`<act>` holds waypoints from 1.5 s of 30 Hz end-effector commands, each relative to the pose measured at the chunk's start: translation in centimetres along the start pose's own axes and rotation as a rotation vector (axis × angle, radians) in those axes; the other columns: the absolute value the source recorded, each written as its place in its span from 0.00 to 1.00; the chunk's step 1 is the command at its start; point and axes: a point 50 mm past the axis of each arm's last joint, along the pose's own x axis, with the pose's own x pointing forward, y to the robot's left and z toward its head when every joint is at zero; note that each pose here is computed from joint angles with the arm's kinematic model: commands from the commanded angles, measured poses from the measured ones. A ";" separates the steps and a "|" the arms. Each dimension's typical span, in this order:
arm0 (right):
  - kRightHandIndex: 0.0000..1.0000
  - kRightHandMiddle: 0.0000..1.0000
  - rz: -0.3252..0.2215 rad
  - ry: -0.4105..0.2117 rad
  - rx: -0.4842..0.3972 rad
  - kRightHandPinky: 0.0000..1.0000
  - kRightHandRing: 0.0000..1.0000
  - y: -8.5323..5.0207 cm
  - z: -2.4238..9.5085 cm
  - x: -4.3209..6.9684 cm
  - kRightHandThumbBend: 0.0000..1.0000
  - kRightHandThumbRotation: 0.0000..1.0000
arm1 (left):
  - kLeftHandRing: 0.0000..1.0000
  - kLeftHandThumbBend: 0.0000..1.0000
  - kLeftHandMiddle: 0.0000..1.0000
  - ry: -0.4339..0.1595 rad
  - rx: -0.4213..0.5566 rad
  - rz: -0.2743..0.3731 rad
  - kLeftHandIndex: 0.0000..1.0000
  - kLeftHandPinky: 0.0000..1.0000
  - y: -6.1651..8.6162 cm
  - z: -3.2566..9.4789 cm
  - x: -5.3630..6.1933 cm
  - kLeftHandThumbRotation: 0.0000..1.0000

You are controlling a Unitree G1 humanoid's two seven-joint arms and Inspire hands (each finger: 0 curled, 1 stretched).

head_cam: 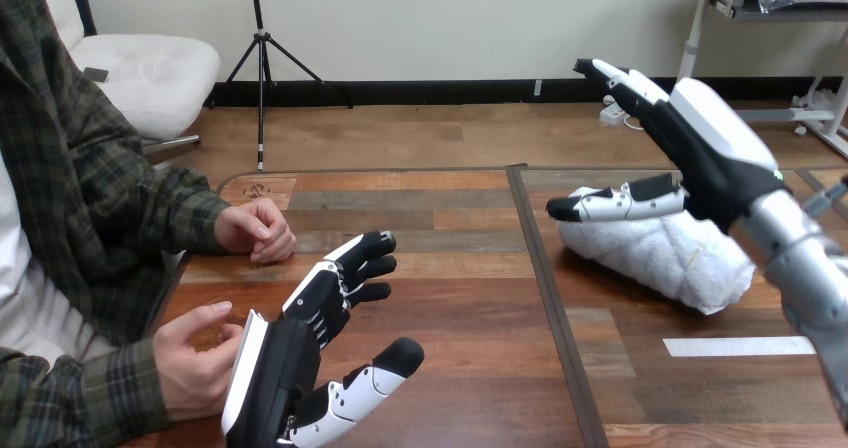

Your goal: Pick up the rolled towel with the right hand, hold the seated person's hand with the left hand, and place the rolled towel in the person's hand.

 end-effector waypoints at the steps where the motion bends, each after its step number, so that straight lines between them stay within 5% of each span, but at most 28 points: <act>1: 0.95 0.96 0.001 -0.010 -0.101 0.95 0.99 -3.1 1.0 2.1 1.00 0.42 | 0.81 0.82 0.83 -0.074 -0.009 0.009 0.80 0.73 -0.3 1.2 0.7 0.59; 27: 0.97 0.98 0.303 0.282 -0.280 0.93 0.99 -6.1 -0.2 5.2 1.00 0.47 | 0.79 0.86 0.82 -0.085 -0.019 0.039 0.79 0.72 -0.3 2.1 0.0 0.59; 45: 0.99 1.00 0.439 0.412 -0.234 0.90 0.99 -6.6 -1.2 5.9 0.96 0.38 | 0.81 0.88 0.82 -0.093 -0.031 0.030 0.79 0.73 -0.2 2.5 -0.2 0.57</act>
